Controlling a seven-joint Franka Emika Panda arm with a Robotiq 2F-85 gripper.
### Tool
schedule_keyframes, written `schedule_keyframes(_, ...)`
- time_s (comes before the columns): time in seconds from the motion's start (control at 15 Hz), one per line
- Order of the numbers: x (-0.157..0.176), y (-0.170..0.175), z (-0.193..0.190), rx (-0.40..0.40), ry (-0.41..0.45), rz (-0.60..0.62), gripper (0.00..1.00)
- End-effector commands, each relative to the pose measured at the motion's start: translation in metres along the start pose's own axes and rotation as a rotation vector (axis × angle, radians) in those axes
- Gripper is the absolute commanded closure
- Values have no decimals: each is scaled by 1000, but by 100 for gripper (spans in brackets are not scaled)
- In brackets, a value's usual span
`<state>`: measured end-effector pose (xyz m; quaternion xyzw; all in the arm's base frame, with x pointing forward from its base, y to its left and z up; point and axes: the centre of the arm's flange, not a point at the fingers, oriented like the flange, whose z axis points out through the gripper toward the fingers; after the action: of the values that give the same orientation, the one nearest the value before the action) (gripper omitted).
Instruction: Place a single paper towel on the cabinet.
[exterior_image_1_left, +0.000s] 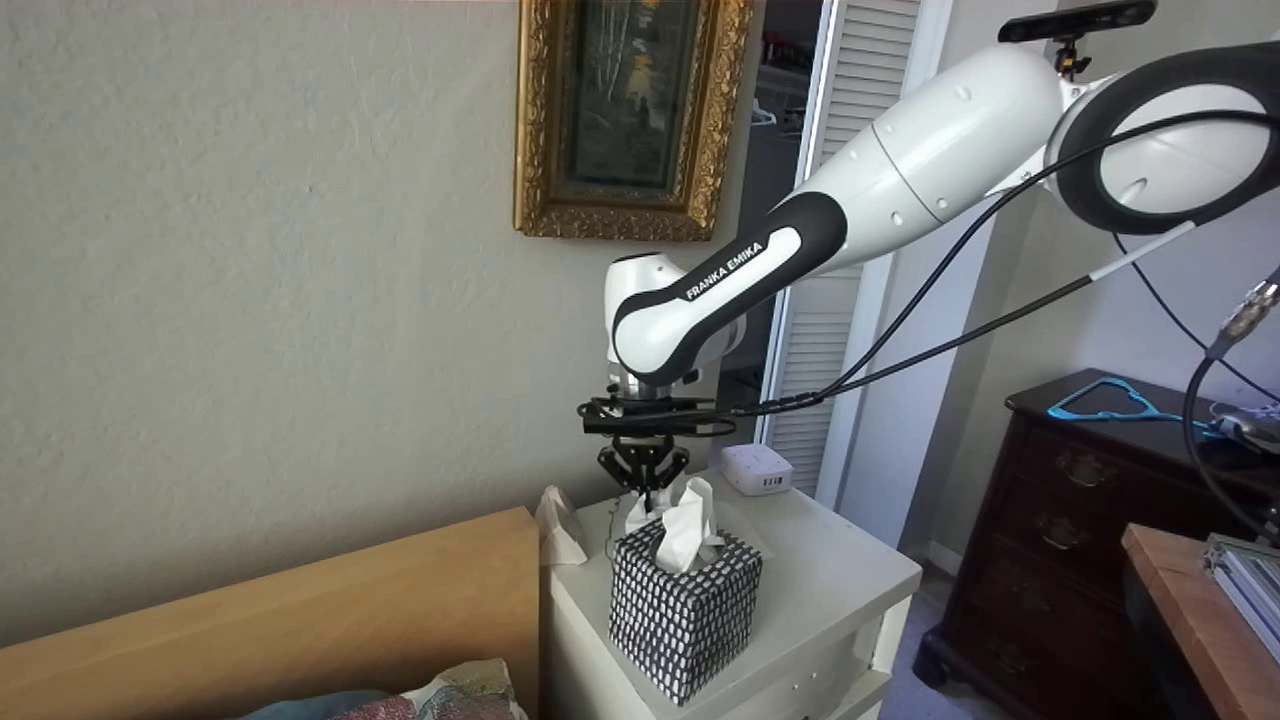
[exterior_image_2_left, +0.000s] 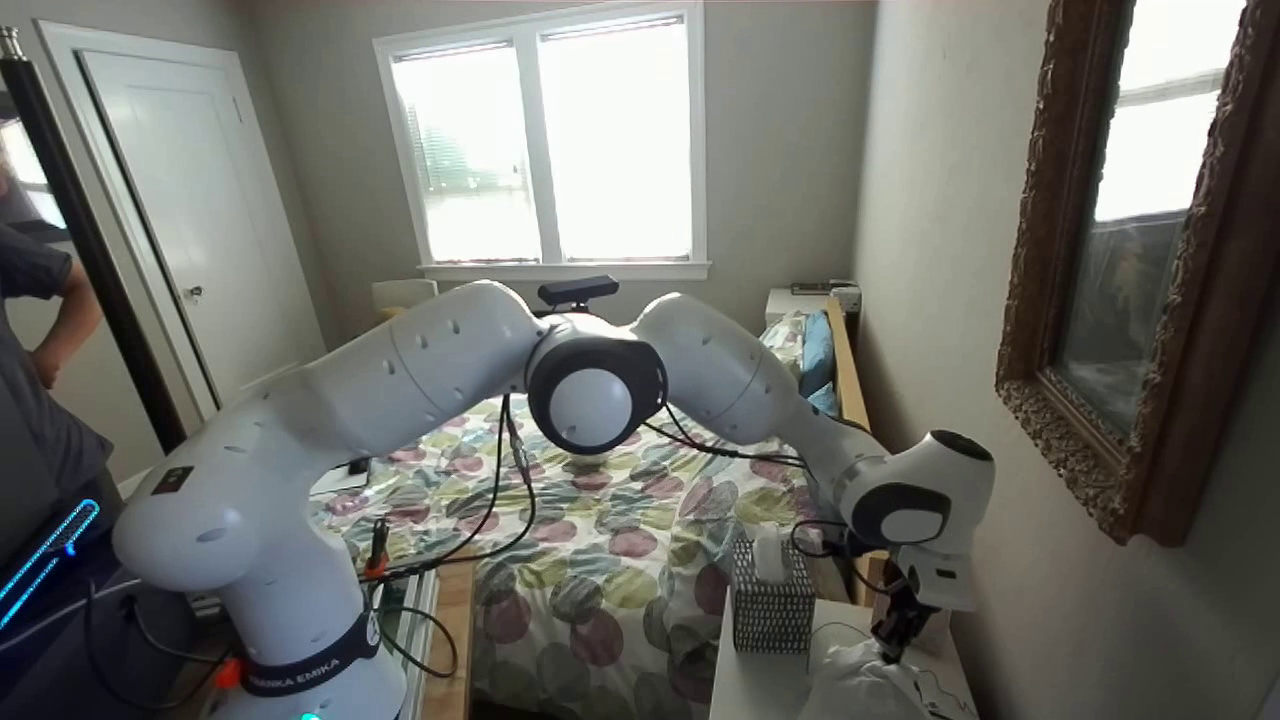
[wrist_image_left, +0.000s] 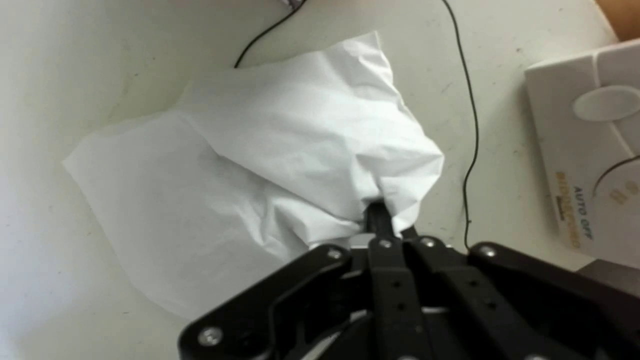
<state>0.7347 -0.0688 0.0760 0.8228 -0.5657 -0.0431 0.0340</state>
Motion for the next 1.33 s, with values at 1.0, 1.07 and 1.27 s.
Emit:
schedule_keyframes(1.0, -36, -25, 4, -17, -4, -72, 100)
schedule_keyframes(1.07, -41, -28, 3, -16, -3, -81, 100)
schedule_keyframes(1.27, -40, -31, -1, -7, 0, -76, 100)
